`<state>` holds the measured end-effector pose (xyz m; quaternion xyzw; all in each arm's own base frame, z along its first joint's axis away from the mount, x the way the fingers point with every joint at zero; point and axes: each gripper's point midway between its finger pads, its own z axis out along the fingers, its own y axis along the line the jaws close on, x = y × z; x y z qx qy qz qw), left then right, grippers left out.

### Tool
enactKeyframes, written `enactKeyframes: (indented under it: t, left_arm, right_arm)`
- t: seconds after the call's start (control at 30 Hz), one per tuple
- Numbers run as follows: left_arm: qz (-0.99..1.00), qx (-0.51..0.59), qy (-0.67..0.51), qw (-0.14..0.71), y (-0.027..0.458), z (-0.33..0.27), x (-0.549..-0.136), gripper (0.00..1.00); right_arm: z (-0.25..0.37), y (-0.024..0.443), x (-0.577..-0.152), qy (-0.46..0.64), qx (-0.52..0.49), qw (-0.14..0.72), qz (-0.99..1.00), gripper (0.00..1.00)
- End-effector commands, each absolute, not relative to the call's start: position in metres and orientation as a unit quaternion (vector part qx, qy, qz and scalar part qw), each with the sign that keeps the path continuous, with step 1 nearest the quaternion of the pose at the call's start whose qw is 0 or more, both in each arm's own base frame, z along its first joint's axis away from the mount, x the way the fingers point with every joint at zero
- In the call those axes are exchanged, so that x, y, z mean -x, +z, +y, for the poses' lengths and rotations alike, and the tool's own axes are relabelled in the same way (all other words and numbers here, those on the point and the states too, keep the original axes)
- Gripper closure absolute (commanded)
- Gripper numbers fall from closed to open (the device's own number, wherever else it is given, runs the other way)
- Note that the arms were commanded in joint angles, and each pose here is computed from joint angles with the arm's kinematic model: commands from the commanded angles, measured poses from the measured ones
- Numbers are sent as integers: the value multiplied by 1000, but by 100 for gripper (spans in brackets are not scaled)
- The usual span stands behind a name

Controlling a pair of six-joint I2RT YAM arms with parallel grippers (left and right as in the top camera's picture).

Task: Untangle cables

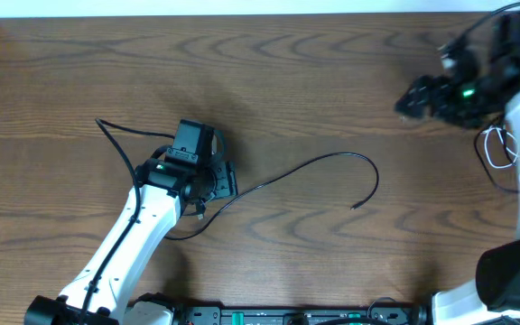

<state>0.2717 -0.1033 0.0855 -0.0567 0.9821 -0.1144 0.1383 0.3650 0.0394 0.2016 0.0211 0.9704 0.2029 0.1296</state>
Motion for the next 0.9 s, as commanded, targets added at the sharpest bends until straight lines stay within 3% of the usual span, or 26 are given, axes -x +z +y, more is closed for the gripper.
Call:
enactKeyframes:
  t: [0.0,0.13,0.3,0.77,0.87]
  left_arm:
    - [983,3,-111,144,88,-109,-271,30]
    - [987,-13,-60,147,85,-94,-269,31]
    - [986,64,42,149,83,-53,-264,30]
    - [967,213,55,127,81,-7,-258,26]
    - [966,221,57,124,80,-3,-257,26]
  right_arm:
    - [62,172,-351,205,-39,89,974,7]
    - [109,151,-339,262,-24,58,963,8]
    - [162,127,-325,279,-7,38,959,9]
    - [267,80,-295,232,-69,61,968,6]
    - [278,73,-289,226,-84,62,969,13]
